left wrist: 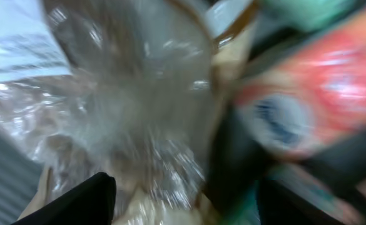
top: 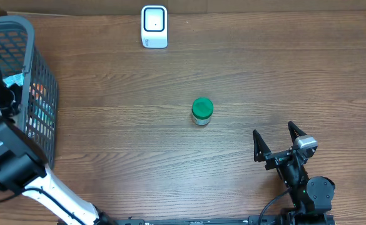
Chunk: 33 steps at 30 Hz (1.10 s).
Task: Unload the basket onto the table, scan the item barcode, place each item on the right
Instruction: 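Reach the left gripper into the basket and grasp the clear snack bag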
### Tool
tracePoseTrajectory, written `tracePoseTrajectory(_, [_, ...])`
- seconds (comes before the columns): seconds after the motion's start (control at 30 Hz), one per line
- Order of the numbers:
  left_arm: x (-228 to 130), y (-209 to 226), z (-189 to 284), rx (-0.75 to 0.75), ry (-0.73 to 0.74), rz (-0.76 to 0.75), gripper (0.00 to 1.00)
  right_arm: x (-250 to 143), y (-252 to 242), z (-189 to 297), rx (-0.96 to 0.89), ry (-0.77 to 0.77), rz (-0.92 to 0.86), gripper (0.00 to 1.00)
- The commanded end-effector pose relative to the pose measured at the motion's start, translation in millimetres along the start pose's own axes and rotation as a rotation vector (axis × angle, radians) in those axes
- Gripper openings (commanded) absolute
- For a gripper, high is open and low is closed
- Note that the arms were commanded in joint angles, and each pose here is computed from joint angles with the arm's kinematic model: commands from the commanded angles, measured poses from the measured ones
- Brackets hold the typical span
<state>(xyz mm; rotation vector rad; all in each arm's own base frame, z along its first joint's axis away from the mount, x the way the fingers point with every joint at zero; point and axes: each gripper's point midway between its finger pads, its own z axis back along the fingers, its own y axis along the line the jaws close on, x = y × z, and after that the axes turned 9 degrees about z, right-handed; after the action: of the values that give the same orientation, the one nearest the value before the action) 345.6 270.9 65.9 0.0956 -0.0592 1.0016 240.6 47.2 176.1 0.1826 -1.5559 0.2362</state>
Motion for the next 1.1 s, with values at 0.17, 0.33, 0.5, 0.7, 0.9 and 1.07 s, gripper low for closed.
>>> tracePoseTrajectory(0.17, [-5,25,-23,0.135,0.041,0.024,0.72,-1,-1,0,-0.004,-0.007,-0.002,1.0])
tracePoseTrajectory(0.33, [-6,26,-23,0.14,0.048,0.022,0.44,-1,-1,0,-0.004,-0.007,-0.002,1.0])
tracePoseTrajectory(0.5, [-9,36,-20,0.197,0.054,0.015,0.04,-1,-1,0,-0.004,-0.007,-0.002,1.0])
tracePoseTrajectory(0.7, [-5,39,3,0.21,0.037,0.058,0.04,-1,-1,0,-0.004,-0.007,-0.002,1.0])
tracePoseTrajectory(0.9, [17,27,76,0.153,-0.095,0.065,0.04,-1,-1,0,-0.004,-0.007,-0.002,1.0])
tracePoseTrajectory(1.07, [26,16,156,0.07,-0.268,0.077,0.04,-1,-1,0,-0.004,-0.007,-0.002,1.0])
